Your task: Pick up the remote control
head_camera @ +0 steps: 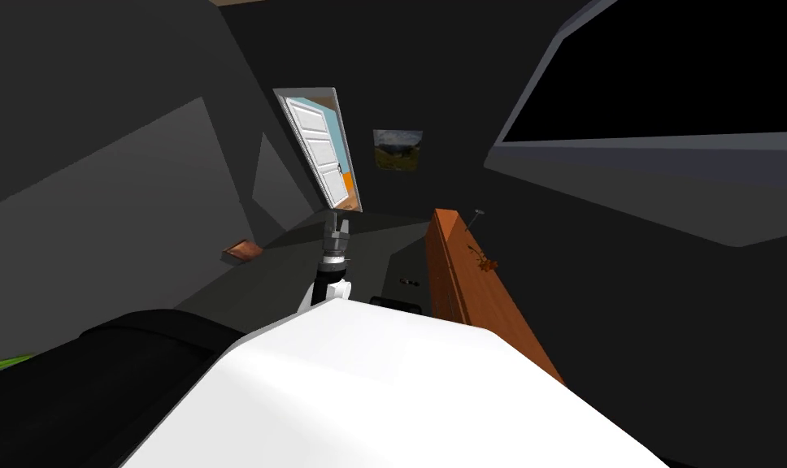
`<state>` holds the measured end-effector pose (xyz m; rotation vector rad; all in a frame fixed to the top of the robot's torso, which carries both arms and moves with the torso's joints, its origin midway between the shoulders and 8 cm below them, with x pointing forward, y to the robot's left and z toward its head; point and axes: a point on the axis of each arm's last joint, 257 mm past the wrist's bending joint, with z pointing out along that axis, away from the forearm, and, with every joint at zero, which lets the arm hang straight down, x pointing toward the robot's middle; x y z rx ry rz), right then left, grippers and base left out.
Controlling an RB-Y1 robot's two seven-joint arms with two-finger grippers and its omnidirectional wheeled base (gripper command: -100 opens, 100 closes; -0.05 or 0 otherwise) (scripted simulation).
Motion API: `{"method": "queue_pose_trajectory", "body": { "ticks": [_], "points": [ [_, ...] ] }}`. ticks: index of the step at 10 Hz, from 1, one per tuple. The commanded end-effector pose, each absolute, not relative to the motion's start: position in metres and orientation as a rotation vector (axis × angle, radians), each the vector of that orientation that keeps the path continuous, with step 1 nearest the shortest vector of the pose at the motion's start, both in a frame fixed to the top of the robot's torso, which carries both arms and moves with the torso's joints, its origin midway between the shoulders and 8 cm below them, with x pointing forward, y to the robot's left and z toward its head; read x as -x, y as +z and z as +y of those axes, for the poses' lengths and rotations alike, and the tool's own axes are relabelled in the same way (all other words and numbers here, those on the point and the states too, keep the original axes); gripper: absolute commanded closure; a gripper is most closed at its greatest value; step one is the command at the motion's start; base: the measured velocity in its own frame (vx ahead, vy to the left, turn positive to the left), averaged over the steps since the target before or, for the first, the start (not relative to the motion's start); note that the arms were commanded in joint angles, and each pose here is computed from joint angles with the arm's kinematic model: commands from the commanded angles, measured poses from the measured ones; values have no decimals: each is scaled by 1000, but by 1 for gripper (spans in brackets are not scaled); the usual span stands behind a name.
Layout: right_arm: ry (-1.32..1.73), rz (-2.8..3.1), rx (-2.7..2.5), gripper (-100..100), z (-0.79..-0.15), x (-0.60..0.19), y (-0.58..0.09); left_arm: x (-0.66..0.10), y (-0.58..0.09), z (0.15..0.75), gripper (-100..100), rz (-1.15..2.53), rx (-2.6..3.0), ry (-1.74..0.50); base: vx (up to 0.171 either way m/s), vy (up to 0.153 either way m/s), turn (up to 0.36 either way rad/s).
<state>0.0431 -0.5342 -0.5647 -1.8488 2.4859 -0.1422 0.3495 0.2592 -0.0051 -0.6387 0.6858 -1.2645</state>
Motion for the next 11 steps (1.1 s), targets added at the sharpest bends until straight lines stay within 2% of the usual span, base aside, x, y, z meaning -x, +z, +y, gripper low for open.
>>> {"method": "queue_pose_trajectory", "body": {
  "ticks": [1, 6, 8, 9, 10, 11],
  "points": [
    [-143, 2488, 1861, -100, -535, -40, -564, -349, -5, 259, 0, 686, 639, -1265, 2, -66, 0],
    [-119, 2474, 2094, -100, -562, 2, -567, -349, -5, 259, 0, 686, 639, -1264, -21, -142, 194],
    [-120, 2477, 2089, -100, -562, 1, -566, -349, -5, 259, 0, 686, 639, -1264, -2, -21, -13],
    [-119, 2475, 2092, 0, -562, 2, -566, -349, -5, 259, 0, 686, 639, -1265, 0, 0, 0],
    [-124, 2498, 2062, -100, -559, 2, -573, -349, -5, 259, 0, 686, 639, -1265, -51, -13, 155],
    [-125, 2506, 2053, -100, -558, 3, -575, -349, -5, 259, 0, 686, 639, -1265, -78, -29, 139]
  ]
}}
